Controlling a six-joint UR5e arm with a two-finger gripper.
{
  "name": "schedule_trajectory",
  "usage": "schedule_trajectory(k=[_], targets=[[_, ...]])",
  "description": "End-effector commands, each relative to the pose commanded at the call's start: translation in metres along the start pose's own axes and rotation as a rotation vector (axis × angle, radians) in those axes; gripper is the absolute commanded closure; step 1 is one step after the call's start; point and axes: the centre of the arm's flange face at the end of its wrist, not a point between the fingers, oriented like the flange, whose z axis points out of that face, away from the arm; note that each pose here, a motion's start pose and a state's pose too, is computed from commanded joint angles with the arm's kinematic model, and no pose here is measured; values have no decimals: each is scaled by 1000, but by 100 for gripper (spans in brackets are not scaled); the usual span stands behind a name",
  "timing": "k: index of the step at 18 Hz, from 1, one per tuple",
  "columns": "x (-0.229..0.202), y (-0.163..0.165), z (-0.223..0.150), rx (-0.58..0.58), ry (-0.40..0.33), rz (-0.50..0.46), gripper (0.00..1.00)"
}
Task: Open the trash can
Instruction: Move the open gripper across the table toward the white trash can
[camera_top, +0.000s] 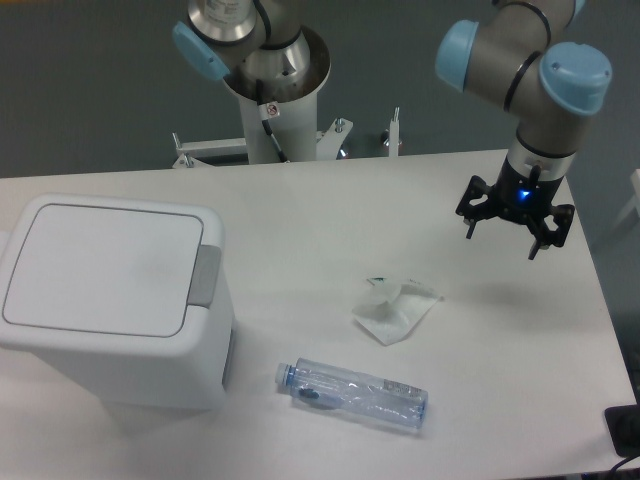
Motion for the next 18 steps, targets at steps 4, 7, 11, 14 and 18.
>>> schedule_trajectory(k=[4, 7, 11, 14, 18], targets=[[9, -32, -4, 44, 49, -156, 0], [17, -60, -3, 71, 105, -240, 0], [24, -101, 7, 70, 113, -307, 0], [43, -129, 0, 79, 128, -319, 0], [82, -162, -16, 107, 147, -326, 0]])
